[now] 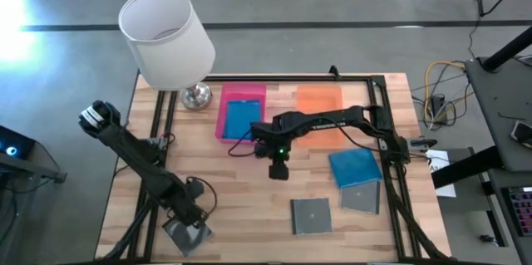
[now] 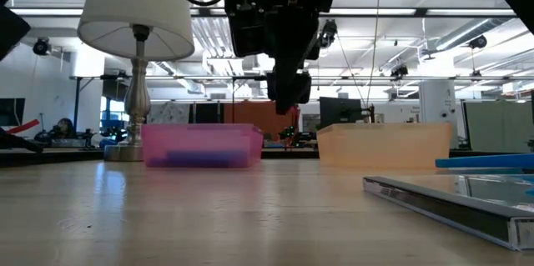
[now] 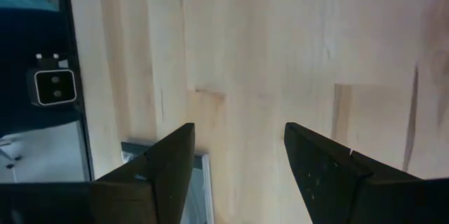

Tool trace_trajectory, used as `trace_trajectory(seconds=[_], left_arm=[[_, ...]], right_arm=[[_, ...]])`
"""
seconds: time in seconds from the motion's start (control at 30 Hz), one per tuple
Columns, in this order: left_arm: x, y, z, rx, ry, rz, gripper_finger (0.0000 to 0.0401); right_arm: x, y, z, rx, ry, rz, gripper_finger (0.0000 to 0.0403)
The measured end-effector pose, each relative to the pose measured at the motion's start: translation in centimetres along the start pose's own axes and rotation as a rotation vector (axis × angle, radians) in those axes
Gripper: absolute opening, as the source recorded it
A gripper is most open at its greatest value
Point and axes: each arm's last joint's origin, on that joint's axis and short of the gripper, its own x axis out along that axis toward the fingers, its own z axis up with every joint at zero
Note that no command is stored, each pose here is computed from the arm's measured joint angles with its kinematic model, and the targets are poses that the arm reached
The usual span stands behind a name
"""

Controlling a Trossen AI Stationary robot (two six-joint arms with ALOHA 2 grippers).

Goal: Pick & place jewel cases by type
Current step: Put the left black cd case into the orange bin

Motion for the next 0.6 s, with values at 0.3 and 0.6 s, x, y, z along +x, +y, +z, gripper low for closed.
trace_trajectory(seconds=[0.3, 0.6], left_arm=[[2.5, -2.5, 0.4, 0.398, -0.007, -0.024, 0.0114], [4.5, -2.4, 1.0, 0.541, -0.012, 0.074, 0.0114]], right_arm=[[0.0, -0.1, 0.1, -0.011, -0.01, 0.001, 0.0214], [-0.1, -0.1, 0.1, -0.013, -0.009, 0.0, 0.0214]])
